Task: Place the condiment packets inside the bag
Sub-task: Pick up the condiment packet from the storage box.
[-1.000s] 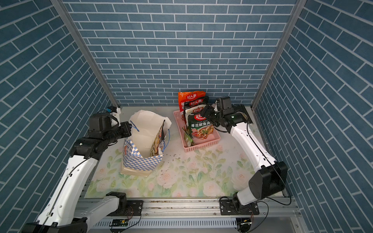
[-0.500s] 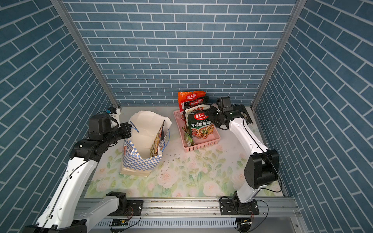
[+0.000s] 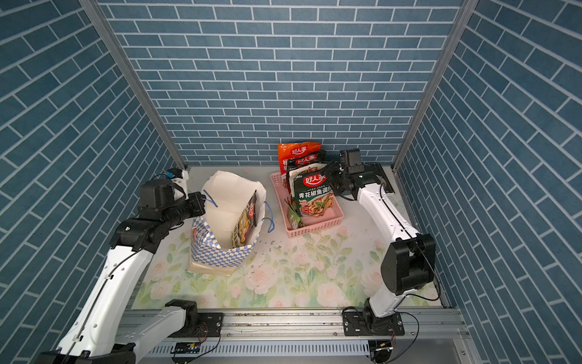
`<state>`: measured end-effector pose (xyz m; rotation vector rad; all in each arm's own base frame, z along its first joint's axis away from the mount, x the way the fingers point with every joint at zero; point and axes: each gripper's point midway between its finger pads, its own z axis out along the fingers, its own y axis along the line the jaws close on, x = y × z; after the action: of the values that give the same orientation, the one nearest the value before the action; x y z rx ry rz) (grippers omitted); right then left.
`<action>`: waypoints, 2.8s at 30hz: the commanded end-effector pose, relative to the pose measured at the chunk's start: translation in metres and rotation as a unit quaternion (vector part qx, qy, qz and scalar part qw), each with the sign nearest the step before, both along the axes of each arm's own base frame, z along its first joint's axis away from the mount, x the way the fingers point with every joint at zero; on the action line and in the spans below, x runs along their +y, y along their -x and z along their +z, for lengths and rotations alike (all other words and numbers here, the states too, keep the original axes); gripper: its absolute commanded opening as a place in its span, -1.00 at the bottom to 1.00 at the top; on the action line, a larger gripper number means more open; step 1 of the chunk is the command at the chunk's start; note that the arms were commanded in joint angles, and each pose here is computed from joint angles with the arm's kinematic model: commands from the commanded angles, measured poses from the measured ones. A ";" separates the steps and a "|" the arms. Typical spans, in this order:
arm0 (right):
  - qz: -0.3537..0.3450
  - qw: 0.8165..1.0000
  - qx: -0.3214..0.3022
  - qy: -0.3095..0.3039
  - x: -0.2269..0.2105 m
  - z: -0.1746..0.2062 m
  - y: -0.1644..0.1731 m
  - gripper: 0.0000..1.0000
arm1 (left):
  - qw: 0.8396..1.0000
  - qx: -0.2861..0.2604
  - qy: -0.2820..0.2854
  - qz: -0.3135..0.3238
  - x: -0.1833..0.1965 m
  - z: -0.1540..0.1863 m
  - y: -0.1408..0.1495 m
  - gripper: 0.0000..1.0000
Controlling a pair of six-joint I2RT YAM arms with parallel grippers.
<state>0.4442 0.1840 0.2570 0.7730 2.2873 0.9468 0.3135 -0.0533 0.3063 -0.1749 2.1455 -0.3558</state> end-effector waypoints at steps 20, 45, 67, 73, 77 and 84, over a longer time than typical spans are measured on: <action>-0.009 1.000 0.008 -0.021 0.002 -0.012 0.003 0.39 | 1.000 0.030 -0.008 0.002 0.002 -0.022 0.010 -1.00; -0.026 0.998 0.044 0.041 -0.027 -0.069 0.046 -1.00 | 1.000 0.029 -0.012 0.001 0.003 -0.020 0.013 -1.00; 0.396 0.832 -0.390 -0.002 0.136 0.252 0.148 -1.00 | 1.000 0.031 -0.006 -0.005 0.000 -0.023 0.013 -1.00; 0.480 0.757 -0.439 -0.066 0.198 0.293 0.193 -1.00 | 1.000 0.030 -0.006 -0.006 0.000 -0.023 0.012 -1.00; 0.514 0.738 -0.428 -0.085 0.221 0.281 0.207 -1.00 | 1.000 0.030 -0.006 -0.005 0.000 -0.023 0.013 -1.00; 0.537 0.741 -0.393 -0.090 0.236 0.245 0.206 -1.00 | 0.999 0.031 -0.007 -0.006 0.000 -0.023 0.014 -1.00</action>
<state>0.2463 0.4242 0.4771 -0.8737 1.8530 1.5517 0.3076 -0.0526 0.2998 -0.1668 2.1418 -0.3528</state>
